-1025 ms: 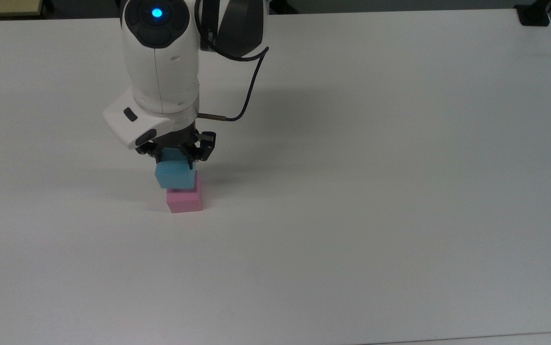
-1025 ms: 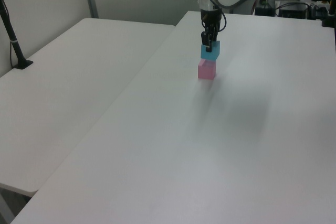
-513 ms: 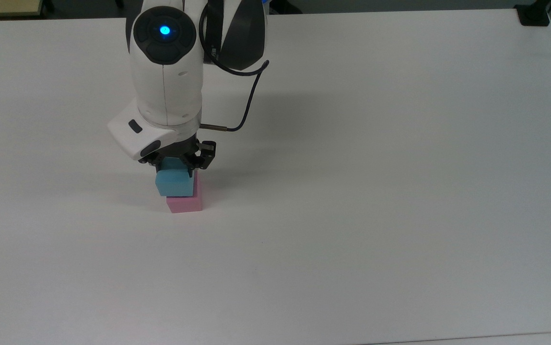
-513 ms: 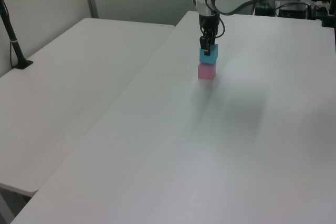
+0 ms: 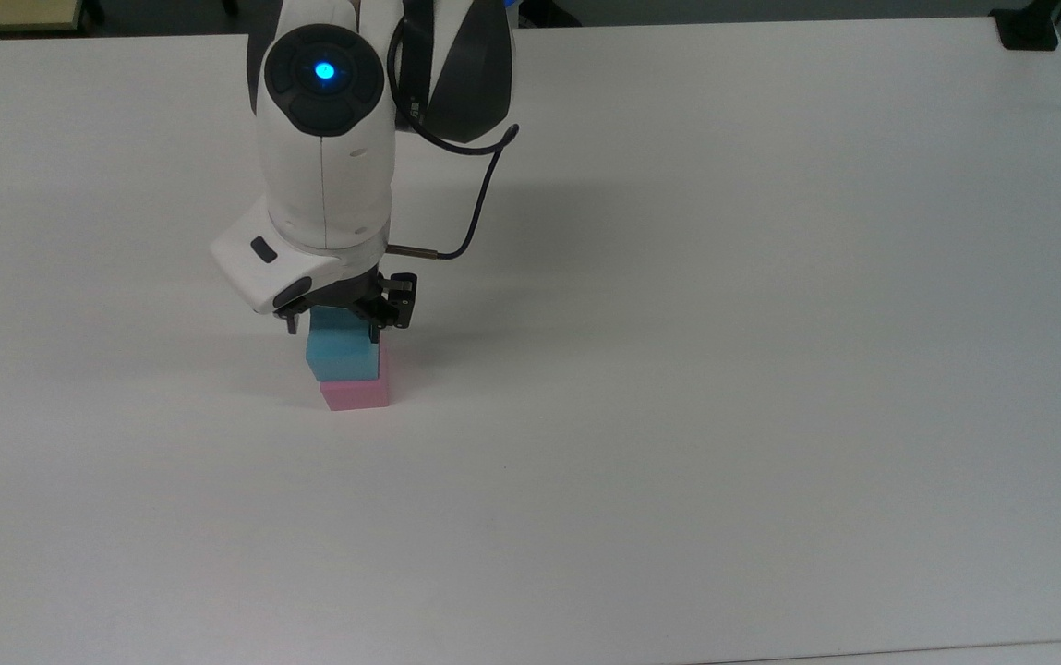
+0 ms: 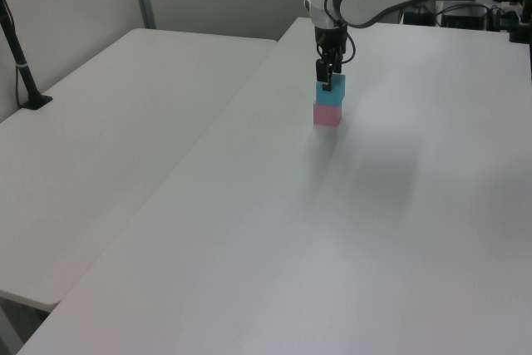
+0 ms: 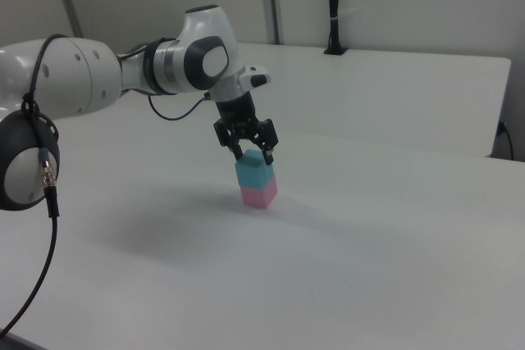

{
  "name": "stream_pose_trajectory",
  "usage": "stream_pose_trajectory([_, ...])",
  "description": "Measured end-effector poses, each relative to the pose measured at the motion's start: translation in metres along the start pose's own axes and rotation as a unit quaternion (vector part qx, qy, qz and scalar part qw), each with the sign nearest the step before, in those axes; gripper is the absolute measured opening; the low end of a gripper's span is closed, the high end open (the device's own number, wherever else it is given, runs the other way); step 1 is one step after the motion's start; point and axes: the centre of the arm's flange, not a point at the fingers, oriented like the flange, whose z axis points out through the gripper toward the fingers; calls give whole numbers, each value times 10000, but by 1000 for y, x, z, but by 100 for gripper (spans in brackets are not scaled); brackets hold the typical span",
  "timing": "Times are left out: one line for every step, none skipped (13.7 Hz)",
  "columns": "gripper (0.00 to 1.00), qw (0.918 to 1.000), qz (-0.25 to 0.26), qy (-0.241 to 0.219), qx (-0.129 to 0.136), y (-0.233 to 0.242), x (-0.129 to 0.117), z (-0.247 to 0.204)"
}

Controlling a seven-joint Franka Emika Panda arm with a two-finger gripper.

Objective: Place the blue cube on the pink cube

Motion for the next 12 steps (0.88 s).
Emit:
stream_pose_trajectory([99, 10000, -7, 6, -60, 1, 0, 0])
stream_pose_trajectory([100, 10000, -13, 8, -75, 1, 0, 0])
stream_pose_trajectory([100, 10000, -13, 9, -77, 1, 0, 0])
stream_pose_trajectory([100, 10000, -11, 13, -77, 1, 0, -1])
stream_pose_trajectory([100, 10000, -7, 25, -78, 1, 1, -2])
stream_pose_trajectory([100, 10000, 9, 60, -79, 2, 2, -6])
stream_pose_trajectory([100, 9998, 44, 167, -85, 5, 3, -18])
stream_pose_trajectory([100, 9997, 116, 181, -86, 8, 1, -32])
stream_pose_trajectory([100, 9995, 306, 84, -59, 14, -7, -53])
stream_pose_trajectory([100, 9982, 587, 67, 57, 20, -17, -82])
stream_pose_trajectory([100, 9967, 784, 130, 173, 27, -25, -107])
stream_pose_trajectory([100, 9944, 982, 158, 347, 39, -41, -143])
